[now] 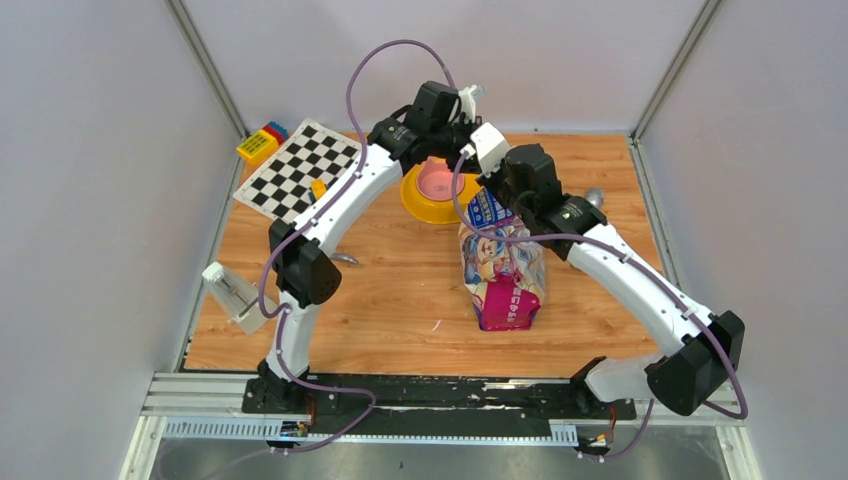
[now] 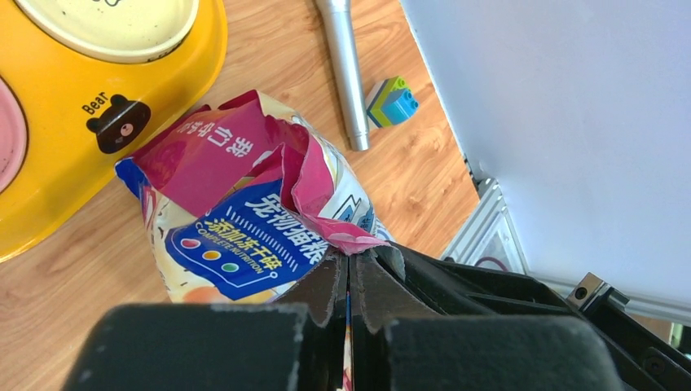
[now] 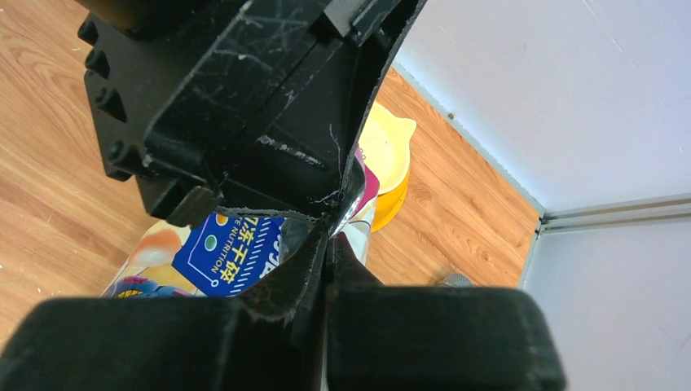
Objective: Serve the pet food
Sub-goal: Open the pet food bag at the center of the board.
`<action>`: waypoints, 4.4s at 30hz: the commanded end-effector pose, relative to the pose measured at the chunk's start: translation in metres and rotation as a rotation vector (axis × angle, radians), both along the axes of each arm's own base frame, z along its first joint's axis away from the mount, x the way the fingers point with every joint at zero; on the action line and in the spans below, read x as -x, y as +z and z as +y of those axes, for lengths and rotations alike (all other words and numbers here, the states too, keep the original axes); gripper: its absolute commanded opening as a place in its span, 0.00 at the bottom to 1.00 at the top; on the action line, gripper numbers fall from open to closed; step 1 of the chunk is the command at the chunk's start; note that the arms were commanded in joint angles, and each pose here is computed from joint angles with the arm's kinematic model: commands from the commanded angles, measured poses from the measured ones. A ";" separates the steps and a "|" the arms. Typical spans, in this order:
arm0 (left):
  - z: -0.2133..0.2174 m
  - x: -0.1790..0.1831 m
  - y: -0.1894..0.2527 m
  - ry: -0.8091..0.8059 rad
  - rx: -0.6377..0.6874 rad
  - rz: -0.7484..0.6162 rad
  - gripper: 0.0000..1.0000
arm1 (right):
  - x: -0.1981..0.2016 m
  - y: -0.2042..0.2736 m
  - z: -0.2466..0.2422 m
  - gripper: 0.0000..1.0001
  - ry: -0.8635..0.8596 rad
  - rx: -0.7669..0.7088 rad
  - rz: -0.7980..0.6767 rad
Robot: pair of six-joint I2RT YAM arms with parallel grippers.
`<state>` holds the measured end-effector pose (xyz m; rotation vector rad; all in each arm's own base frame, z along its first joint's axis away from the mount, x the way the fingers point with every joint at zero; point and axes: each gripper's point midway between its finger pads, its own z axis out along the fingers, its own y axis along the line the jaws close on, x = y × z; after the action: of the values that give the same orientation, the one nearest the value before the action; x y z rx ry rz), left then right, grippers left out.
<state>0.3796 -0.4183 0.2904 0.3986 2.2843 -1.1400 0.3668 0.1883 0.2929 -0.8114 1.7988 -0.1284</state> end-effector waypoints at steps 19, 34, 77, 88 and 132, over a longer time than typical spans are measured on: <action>0.008 0.019 -0.041 -0.044 -0.076 0.057 0.00 | -0.017 0.043 -0.006 0.00 -0.027 0.050 -0.242; 0.004 0.033 -0.034 -0.073 -0.067 0.058 0.00 | -0.026 0.038 -0.011 0.00 -0.016 0.119 -0.271; 0.006 0.067 -0.001 -0.169 0.045 0.078 0.00 | -0.040 0.021 -0.036 0.00 0.243 0.775 -0.280; 0.005 0.041 0.019 -0.120 0.073 0.009 0.00 | 0.022 -0.003 0.005 0.00 0.398 0.326 -0.015; -0.013 0.004 -0.006 -0.002 -0.049 -0.072 0.35 | 0.041 0.011 0.028 0.00 0.410 0.085 0.026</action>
<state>0.3610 -0.4188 0.2819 0.4420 2.3259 -1.1138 0.3500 0.1847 0.2873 -1.1637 1.7029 -0.0925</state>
